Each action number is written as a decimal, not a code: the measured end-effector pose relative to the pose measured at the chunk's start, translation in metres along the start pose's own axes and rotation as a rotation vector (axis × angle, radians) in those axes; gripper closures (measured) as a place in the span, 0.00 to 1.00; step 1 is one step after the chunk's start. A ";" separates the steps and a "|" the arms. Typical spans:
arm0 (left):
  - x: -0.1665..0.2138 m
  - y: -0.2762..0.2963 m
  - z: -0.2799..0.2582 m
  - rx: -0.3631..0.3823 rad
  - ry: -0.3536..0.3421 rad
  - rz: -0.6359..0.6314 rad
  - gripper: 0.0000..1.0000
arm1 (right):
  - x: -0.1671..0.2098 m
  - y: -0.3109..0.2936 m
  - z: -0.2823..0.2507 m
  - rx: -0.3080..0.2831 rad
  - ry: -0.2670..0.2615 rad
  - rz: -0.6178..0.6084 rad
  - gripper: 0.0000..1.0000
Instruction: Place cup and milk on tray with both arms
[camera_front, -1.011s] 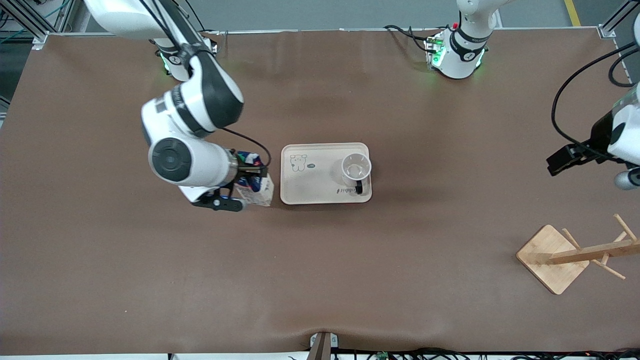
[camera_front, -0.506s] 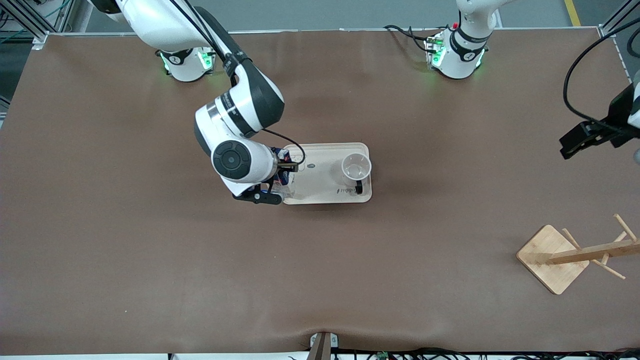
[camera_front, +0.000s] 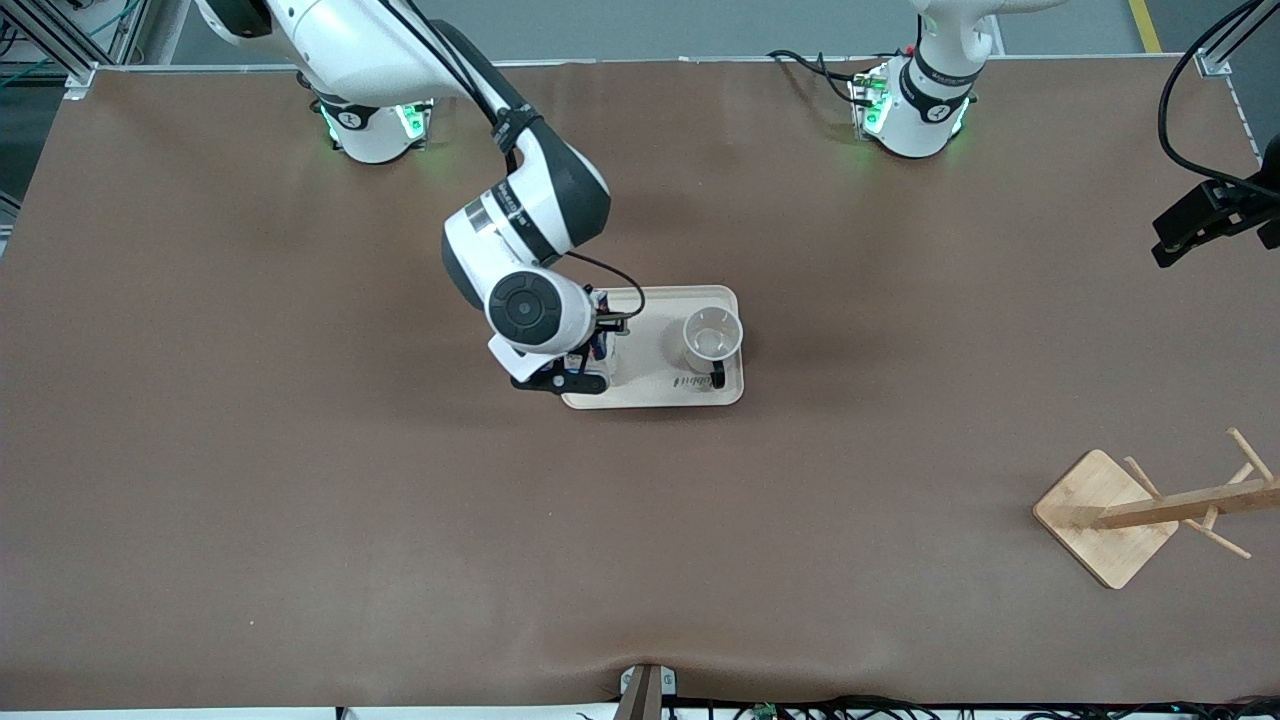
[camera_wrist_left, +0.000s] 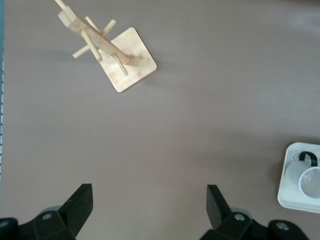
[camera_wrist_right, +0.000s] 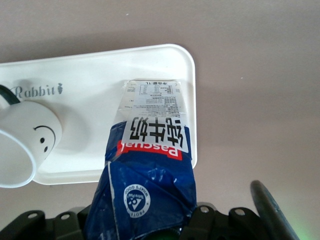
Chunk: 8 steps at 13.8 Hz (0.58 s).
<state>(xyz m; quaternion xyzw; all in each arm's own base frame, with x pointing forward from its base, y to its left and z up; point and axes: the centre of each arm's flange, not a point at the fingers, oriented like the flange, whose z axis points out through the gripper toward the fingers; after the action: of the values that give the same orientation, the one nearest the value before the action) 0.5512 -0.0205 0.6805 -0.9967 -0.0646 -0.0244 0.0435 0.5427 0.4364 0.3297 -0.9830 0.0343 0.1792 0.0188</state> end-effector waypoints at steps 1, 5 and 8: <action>-0.004 -0.002 0.002 -0.016 -0.010 -0.004 0.00 | -0.001 -0.001 -0.002 0.003 0.004 -0.003 0.50; -0.023 -0.016 0.004 -0.060 -0.030 -0.021 0.00 | -0.003 -0.005 0.001 -0.002 0.000 -0.008 0.50; -0.030 -0.018 0.001 -0.061 -0.027 0.006 0.00 | -0.004 -0.012 0.015 -0.018 -0.012 -0.017 0.50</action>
<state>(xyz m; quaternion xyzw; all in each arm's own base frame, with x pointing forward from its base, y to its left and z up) 0.5188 -0.0063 0.6793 -0.9980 -0.0613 -0.0128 0.0122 0.5345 0.4494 0.3178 -0.9823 0.0242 0.1853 0.0117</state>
